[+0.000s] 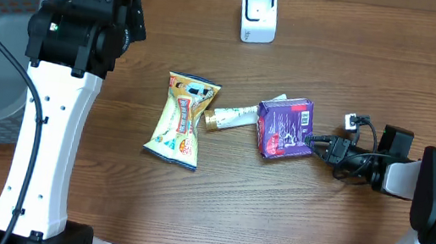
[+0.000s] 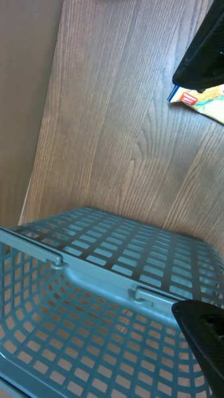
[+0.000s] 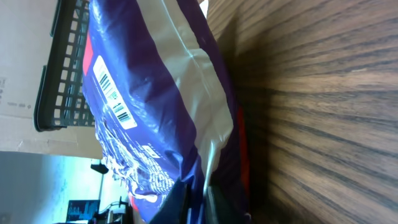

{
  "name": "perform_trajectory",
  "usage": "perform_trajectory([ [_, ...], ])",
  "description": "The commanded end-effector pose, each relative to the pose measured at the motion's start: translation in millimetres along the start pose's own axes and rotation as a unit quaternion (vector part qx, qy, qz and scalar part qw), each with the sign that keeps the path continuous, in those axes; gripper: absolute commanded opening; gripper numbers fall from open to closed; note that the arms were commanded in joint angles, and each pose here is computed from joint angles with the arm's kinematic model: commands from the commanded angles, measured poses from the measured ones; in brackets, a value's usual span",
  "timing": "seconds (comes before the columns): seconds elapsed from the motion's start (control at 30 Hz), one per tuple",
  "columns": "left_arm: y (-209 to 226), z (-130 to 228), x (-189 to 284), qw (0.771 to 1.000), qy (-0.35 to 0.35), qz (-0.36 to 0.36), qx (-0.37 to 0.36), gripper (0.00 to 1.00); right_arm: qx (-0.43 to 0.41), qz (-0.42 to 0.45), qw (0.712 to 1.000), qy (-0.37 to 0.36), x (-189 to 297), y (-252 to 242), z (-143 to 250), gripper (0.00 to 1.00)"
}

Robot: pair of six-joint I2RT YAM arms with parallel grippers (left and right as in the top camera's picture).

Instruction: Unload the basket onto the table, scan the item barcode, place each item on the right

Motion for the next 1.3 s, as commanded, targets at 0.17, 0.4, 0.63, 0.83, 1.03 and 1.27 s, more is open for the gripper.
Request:
perform_trajectory([
  [0.17,5,-1,1,1.0,-0.003,-0.01,-0.002,1.0,-0.007,-0.024,1.0,0.0,5,5,11,0.04],
  [0.4,4,0,1,1.0,-0.001,-0.006,0.0,1.0,-0.001,-0.044,0.999,-0.023,22,40,-12,0.04],
  [0.63,4,0,1,1.0,-0.001,-0.006,0.0,1.0,0.076,-0.07,0.994,-0.048,43,107,-37,0.04],
  [0.83,1,1,1,1.0,0.004,0.009,0.001,1.0,0.088,-0.024,0.993,-0.078,50,115,-43,0.04],
  [1.03,-1,1,1,1.0,0.007,0.018,0.0,1.0,0.053,0.139,0.986,-0.08,51,73,-28,0.24],
  [1.27,-1,1,1,1.0,0.007,0.018,0.001,1.0,0.047,0.156,0.984,-0.077,54,78,-40,0.56],
])
Point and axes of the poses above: each gripper's point midway between its finger pads, its own x axis back along the fingers, its own y axis along the line the jaws close on, z = x × y, the point moved 7 cm from there along x, back along the fingers, and after that the axes turned 4 degrees about x, right-handed, at the moved point
